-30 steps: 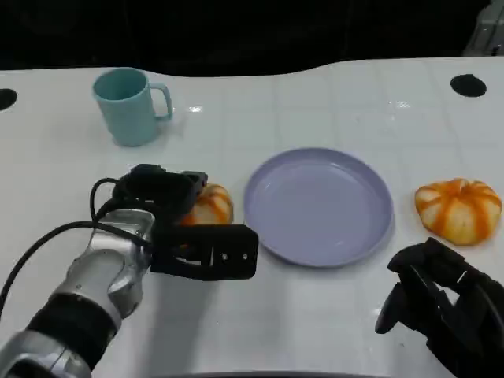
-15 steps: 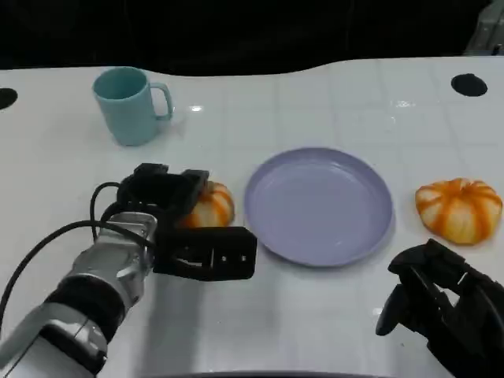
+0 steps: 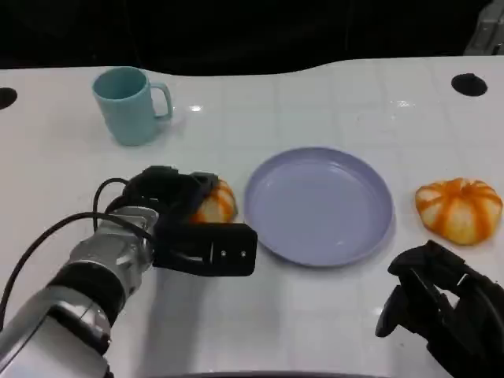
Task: Grasp the bread from the table and place it into the plate.
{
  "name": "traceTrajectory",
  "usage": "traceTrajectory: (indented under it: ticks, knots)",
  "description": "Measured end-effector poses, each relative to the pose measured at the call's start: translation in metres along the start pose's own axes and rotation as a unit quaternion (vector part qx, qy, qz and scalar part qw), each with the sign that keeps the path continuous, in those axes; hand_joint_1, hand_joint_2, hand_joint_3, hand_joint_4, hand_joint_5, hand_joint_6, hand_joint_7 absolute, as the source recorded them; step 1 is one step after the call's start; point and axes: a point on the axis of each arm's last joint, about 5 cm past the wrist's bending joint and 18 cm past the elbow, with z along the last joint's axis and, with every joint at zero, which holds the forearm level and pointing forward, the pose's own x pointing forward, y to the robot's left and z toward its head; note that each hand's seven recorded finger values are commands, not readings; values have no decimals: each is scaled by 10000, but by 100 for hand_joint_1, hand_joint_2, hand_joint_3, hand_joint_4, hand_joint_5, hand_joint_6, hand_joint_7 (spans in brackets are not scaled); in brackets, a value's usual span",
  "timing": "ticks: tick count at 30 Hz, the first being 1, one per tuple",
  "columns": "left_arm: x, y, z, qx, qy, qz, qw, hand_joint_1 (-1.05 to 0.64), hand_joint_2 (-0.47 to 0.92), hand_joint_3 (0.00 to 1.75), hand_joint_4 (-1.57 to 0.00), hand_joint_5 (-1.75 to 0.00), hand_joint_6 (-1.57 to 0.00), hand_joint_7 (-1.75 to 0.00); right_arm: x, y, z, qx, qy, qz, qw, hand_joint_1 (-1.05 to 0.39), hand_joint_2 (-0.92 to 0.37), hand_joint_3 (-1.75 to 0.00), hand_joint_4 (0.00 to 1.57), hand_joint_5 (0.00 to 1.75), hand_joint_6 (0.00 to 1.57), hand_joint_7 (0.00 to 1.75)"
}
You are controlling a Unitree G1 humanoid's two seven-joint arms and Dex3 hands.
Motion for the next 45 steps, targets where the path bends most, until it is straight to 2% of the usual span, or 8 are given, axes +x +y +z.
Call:
traceTrajectory:
  ticks: [5, 8, 10, 13, 19, 28, 32, 45]
  knots:
    - [2, 46, -31, -114, -87, 90, 9999, -25, 92, 17, -93, -44, -89, -9, -7, -1, -4, 2, 8, -10, 10000, -46, -92, -27, 57, 174, 51, 134]
    - [-4, 25, -45, 1, -147, 382, 9992, -24, 92, 22, -85, -140, -123, -12, -8, -1, -4, 2, 7, -12, 10000, -46, -92, -27, 56, 174, 51, 134]
    - [-10, 0, -52, 97, -192, 628, 9978, -24, 92, 26, -82, -167, -104, -72, -11, 1, -3, 1, 4, -14, 10000, -46, -92, -27, 56, 174, 52, 134]
    - [-21, -27, -73, 127, -255, 947, 9951, -24, 92, 30, -82, -174, -78, -126, -18, 3, -2, -3, 0, -21, 10000, -47, -92, -27, 56, 174, 51, 134]
    - [-38, -63, -111, 199, -277, 1253, 9915, -22, 90, 27, -86, -175, -68, -159, -25, 3, -2, -8, 1, -49, 10000, -46, -92, -27, 57, 174, 51, 134]
    - [-80, -162, -147, 105, -528, 2089, 9765, -18, 87, 25, -88, -175, -61, -174, -18, 2, -5, 12, -1, -65, 10000, -45, -92, -25, 57, 174, 52, 134]
    - [-84, -146, -142, -791, -366, 2417, 9664, -12, 53, 103, -88, -175, -66, -175, -16, -9, -15, 27, 25, -64, 10000, -46, -92, -24, 58, 174, 53, 135]
    - [-56, 71, -47, -2509, -550, 2931, 9209, -8, 42, 131, -93, -175, -73, -175, -6, -16, -21, 28, 3, -36, 10000, -46, -92, -23, 59, 173, 54, 135]
